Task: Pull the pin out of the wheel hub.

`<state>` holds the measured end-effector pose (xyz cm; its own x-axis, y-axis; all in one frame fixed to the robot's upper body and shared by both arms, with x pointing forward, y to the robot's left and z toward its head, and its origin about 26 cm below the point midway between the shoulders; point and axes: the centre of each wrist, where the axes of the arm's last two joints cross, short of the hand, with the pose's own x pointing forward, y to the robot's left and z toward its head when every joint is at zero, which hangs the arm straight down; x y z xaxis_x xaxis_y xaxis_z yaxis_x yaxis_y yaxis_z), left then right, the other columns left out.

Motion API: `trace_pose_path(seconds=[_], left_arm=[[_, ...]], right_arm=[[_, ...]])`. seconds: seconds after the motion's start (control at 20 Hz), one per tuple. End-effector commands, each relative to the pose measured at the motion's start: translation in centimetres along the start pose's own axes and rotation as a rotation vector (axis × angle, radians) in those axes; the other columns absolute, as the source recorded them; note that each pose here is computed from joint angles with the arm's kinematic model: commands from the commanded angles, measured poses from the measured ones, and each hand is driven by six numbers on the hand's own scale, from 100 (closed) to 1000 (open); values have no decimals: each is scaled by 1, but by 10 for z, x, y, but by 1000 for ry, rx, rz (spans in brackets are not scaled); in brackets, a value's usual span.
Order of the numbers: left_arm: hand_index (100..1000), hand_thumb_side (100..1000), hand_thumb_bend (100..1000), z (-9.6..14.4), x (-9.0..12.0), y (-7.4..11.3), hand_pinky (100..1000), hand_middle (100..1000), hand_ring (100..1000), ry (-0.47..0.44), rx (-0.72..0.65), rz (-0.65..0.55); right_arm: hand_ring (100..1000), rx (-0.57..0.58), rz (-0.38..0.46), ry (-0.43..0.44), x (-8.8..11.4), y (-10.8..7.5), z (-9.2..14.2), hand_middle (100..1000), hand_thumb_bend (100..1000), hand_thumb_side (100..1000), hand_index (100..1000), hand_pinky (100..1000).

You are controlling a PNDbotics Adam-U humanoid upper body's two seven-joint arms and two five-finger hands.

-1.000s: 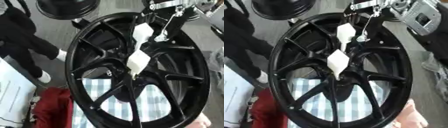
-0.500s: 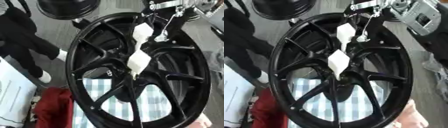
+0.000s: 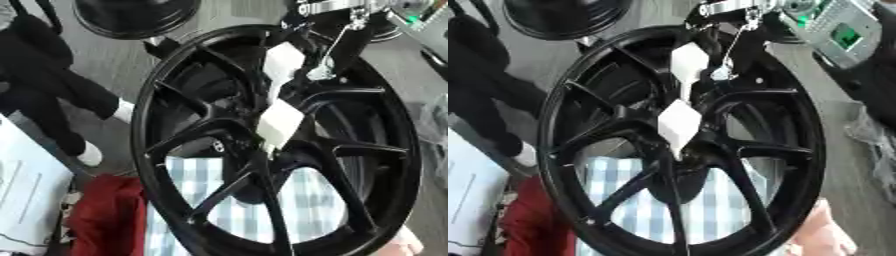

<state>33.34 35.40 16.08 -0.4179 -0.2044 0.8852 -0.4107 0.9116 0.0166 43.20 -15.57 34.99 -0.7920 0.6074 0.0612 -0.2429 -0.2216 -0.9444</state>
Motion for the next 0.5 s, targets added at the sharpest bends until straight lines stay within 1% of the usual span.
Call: trace_pose_path(seconds=[0.05, 0.15, 0.2, 0.25, 0.5], left_arm=[[740, 624, 238, -3, 6, 2, 741, 700, 780, -22, -2, -1], [740, 625, 237, -4, 7, 2, 741, 700, 780, -23, -2, -1], [740, 627, 238, -4, 6, 3, 742, 700, 780, -23, -3, -1], [740, 626, 236, -4, 6, 3, 742, 700, 780, -22, -3, -2], [740, 626, 236, -3, 6, 3, 742, 700, 781, -22, -2, -4]], right_arm=[[610, -39, 29, -13, 5, -21, 15, 290, 269, 100, 463, 717], [608, -46, 31, -15, 5, -26, 20, 287, 271, 100, 461, 716], [607, -52, 29, -15, 4, -28, 23, 285, 208, 100, 460, 715], [607, -58, 27, -13, 3, -31, 26, 285, 270, 100, 459, 715], [605, -102, -5, -4, -3, -41, 47, 282, 254, 100, 458, 712]])
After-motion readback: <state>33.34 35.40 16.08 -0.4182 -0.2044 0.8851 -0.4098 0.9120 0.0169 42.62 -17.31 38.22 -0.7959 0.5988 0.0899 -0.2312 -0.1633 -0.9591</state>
